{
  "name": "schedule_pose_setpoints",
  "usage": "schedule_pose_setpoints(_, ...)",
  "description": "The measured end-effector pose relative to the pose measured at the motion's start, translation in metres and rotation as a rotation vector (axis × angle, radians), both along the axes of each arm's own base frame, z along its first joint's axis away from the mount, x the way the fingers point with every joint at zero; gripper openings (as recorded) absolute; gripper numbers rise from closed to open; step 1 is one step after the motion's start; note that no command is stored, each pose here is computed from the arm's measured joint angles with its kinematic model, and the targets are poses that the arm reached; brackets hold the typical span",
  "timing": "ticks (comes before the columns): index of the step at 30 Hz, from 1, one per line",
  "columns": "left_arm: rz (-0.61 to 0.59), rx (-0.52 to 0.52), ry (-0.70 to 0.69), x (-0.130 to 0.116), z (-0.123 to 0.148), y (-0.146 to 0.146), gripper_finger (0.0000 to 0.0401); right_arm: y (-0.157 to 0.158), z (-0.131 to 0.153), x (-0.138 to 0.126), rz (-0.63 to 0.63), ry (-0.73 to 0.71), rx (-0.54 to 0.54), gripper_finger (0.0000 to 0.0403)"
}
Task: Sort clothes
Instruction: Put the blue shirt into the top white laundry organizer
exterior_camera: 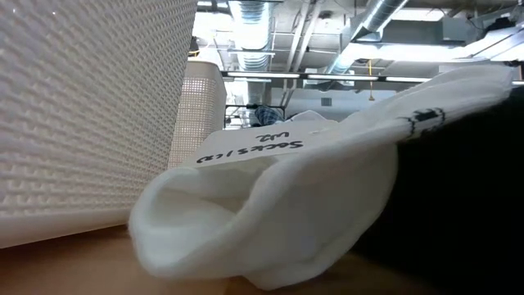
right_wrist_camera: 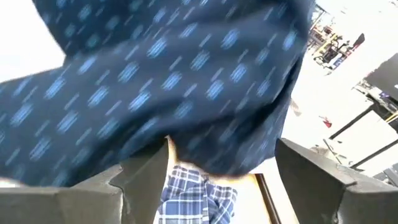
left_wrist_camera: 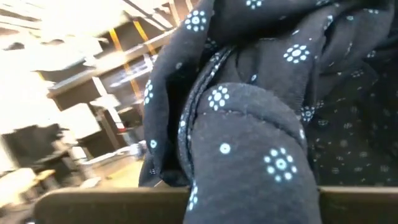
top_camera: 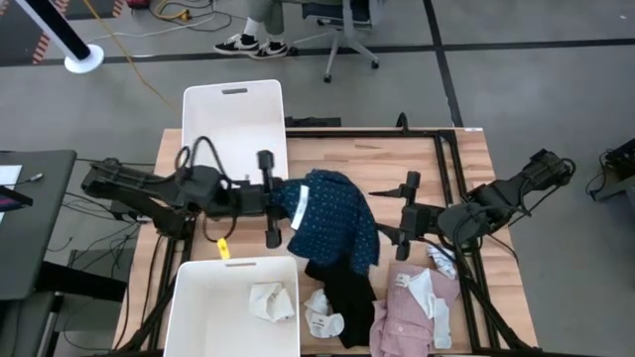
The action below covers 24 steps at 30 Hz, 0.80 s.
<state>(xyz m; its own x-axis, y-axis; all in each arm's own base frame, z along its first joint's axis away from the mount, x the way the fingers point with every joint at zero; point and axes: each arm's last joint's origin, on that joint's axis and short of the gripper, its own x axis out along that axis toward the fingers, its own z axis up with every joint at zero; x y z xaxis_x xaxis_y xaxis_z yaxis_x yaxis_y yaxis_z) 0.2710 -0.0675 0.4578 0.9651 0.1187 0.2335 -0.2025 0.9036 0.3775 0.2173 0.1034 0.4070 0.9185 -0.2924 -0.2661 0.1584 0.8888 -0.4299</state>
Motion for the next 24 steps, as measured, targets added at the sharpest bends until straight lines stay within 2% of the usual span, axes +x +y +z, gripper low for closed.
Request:
schedule_pose_setpoints(12, 0.333, 0.091, 0.04, -0.042, 0.019, 0.002, 0.0035, -0.002, -0.005, -0.002, -0.04, 0.027, 0.046, 0.0308)
schedule_pose_setpoints(24, 0.711, 0.118, 0.21, -0.079, 0.024, 0.016, 0.0035, -0.005, -0.018, -0.008, -0.102, 0.111, 0.113, 0.0308)
